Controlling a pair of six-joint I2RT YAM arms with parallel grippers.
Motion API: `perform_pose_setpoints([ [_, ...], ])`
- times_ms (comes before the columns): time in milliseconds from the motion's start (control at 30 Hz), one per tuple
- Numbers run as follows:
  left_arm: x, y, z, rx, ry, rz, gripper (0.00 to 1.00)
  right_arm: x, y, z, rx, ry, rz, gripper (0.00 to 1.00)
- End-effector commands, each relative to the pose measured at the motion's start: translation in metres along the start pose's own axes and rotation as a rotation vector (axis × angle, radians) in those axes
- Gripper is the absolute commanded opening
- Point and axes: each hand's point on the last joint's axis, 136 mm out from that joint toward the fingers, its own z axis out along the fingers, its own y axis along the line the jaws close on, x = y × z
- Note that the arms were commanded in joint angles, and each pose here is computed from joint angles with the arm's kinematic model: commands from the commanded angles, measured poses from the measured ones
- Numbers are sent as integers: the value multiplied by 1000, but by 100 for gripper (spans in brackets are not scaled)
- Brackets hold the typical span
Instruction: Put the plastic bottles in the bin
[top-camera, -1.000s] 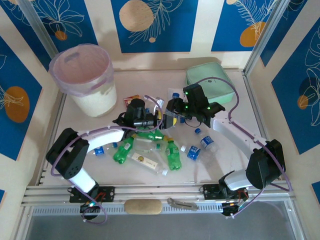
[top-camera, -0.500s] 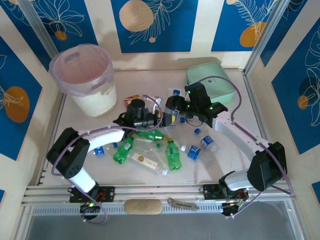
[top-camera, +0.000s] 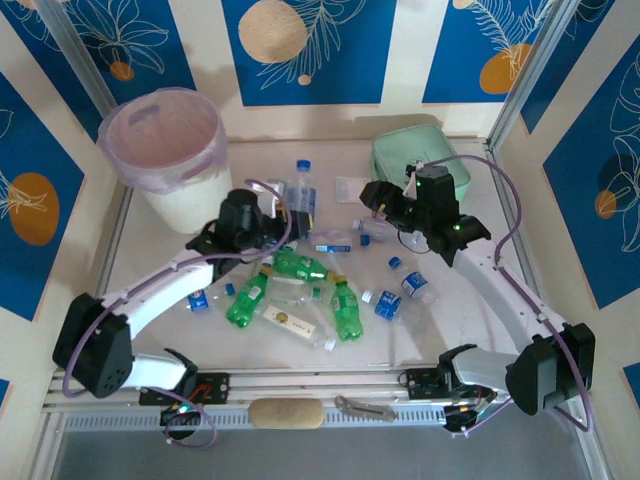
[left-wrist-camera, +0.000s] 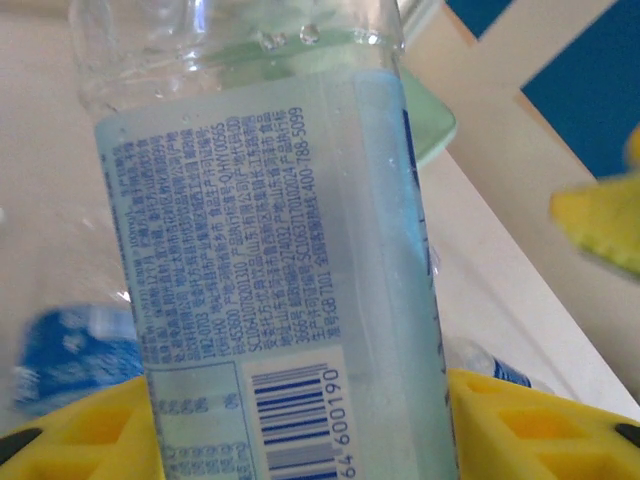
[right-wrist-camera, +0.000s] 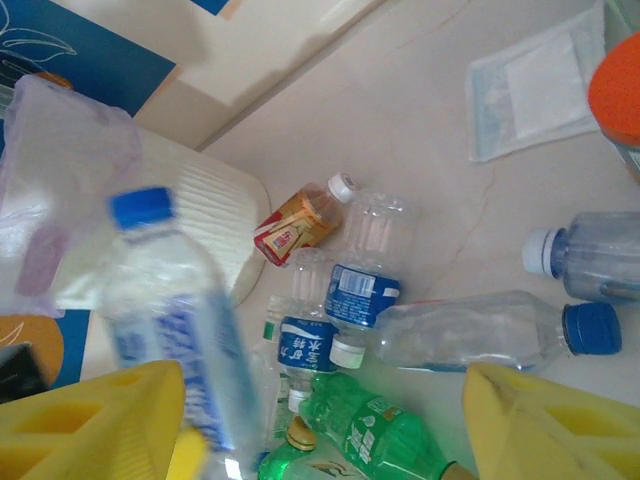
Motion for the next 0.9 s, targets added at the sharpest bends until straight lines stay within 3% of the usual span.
perform_pose_setpoints([
  [0, -59, 9, -39, -103, -88, 76, 50, 6, -3, 0, -20, 3, 21, 74],
  [233, -154, 32, -97, -237, -220, 122, 50, 24, -15, 8, -14, 27, 38, 74],
  [533, -230, 107, -135, -439, -241, 50, 50, 33, -26, 4, 18, 35, 30, 74],
  [667, -237, 146, -145, -537, -211, -12, 50, 33, -29, -1, 25, 16, 23, 74],
  [867, -214, 204, -157, -672, -85, -115, 49, 35, -35, -8, 41, 0, -2, 75],
])
